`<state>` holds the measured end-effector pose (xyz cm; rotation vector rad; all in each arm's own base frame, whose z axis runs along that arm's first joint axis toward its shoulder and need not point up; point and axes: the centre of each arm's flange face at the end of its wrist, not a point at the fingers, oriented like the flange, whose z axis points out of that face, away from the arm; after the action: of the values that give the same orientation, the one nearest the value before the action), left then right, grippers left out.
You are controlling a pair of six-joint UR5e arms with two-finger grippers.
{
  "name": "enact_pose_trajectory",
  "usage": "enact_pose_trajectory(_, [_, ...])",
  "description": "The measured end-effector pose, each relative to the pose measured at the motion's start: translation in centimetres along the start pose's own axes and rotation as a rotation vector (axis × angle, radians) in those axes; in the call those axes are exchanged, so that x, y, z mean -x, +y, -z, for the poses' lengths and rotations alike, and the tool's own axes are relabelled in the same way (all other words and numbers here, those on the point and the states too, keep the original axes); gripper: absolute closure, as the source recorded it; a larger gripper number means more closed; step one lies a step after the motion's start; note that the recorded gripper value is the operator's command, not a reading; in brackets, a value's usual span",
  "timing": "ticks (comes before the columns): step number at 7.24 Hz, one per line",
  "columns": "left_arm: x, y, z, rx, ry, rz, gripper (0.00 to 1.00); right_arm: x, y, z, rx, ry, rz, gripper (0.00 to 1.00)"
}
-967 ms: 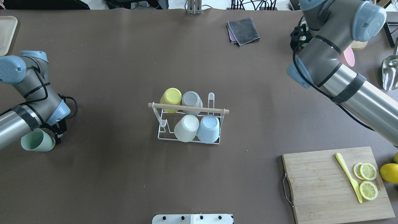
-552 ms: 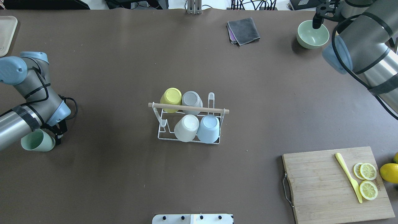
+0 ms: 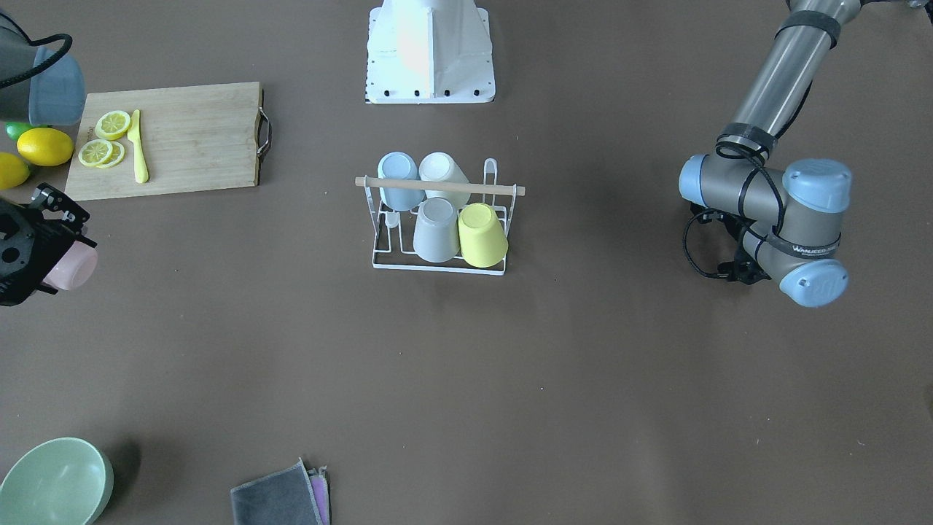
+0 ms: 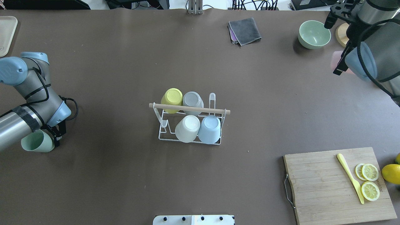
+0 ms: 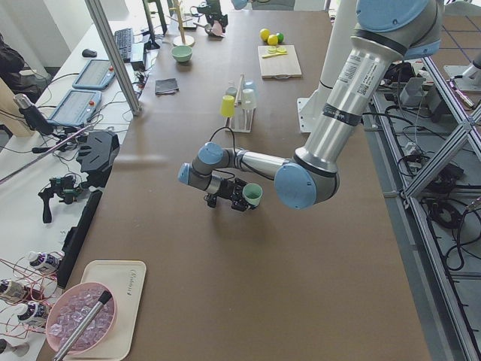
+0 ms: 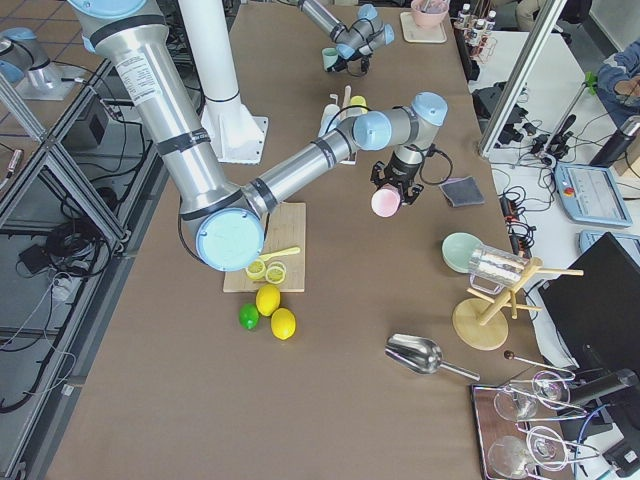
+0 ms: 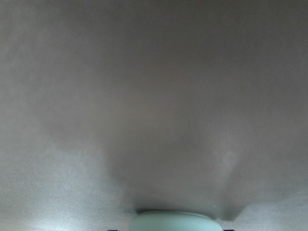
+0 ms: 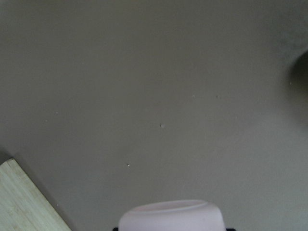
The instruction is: Place cup on cup holder
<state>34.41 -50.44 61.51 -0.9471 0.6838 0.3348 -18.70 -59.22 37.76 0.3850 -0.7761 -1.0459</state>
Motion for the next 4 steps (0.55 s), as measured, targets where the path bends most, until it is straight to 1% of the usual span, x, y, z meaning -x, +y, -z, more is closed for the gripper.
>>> enact_pose_trajectory(1, [-0.1, 0.2, 0.1, 0.001, 0.000, 0.002, 0.94, 0.1, -0.4, 0.6, -0.083, 0.039, 0.090, 1.00])
enact_pose_trajectory(2, [-0.1, 0.4, 0.3, 0.004, 0.001, 0.010, 1.00, 0.3, -0.6, 1.2, -0.149, 0.074, 0.161, 1.00])
enact_pose_trajectory(3, [-0.4, 0.9, 0.6, 0.008, 0.001, 0.017, 1.00, 0.5, -0.7, 1.7, -0.216, 0.109, 0.223, 1.00])
enact_pose_trajectory(4, [-0.9, 1.9, 1.1, 0.013, -0.001, 0.021, 1.00, 0.9, -0.8, 2.2, -0.296, 0.134, 0.268, 1.00])
